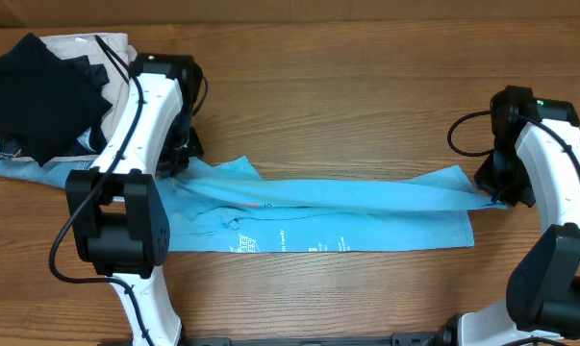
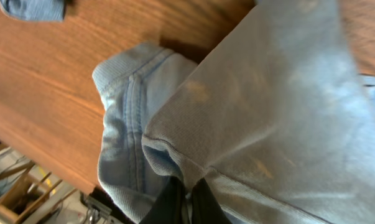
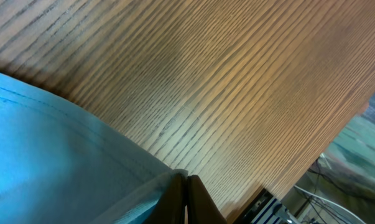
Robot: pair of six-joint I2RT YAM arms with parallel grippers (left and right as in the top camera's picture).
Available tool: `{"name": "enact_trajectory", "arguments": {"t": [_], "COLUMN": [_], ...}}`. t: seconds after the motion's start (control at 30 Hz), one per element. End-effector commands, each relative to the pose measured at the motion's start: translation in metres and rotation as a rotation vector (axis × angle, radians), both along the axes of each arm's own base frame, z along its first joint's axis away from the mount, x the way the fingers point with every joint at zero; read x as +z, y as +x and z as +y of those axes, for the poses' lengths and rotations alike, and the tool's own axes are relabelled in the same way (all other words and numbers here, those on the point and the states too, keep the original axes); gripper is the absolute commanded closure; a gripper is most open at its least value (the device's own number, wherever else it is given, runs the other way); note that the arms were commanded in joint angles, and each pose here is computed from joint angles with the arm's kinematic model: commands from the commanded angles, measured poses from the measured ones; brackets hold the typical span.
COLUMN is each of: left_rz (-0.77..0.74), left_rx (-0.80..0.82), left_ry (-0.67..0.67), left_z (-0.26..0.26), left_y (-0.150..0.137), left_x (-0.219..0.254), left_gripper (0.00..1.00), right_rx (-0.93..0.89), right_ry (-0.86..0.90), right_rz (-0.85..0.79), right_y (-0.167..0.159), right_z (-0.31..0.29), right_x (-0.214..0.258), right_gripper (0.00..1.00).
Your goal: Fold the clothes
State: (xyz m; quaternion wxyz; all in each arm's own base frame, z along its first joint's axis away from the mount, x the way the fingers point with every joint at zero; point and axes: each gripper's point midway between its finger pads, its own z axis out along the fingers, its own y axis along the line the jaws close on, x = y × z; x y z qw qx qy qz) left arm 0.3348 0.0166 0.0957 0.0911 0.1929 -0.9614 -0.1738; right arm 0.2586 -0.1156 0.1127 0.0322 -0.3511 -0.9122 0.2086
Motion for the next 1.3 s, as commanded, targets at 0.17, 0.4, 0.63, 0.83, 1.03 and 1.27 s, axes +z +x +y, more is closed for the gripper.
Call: {"name": "enact_trajectory", "arguments": {"t": [0.17, 0.4, 0.63, 0.83, 1.03, 1.27], "left_rz": [0.026, 0.069, 0.169, 0.188, 0.223, 0.232], "left_rx": [0.059, 0.037, 0.036, 0.029, 0.007, -0.018], "left_ry": [0.099, 0.105, 0.113, 0.119, 0.116, 0.105], "left_z": [0.009, 0.004, 0.006, 0.006, 0.007, 0.006], "left_y": [-0.021, -0.035, -0.06, -0.064, -0.071, -0.071], "left_x": [-0.009, -0.024, -0.027, -0.026, -0.027, -0.027], "left_gripper": [0.96, 0.96, 0.96, 0.95, 0.72, 0.55], "right_rx": [-0.019, 0.015, 0.051, 0.051, 0.05, 0.051], "right_ry": [-0.041, 0.035, 0.118, 0.118, 0.118, 0.119], "right_rz": [-0.037, -0.032, -0.006, -0.009, -0.004, -0.001], "right_y": [0.001, 0.002, -0.002, -0.002, -0.003, -0.004], "right_z": [-0.006, 0.004, 0.017, 0.017, 0.017, 0.017], "right_x": [0.011, 0.006, -0.003, -0.007, -0.007, -0.008], "right_gripper": [0.96, 0.96, 0.96, 0.96, 0.96, 0.96]}}
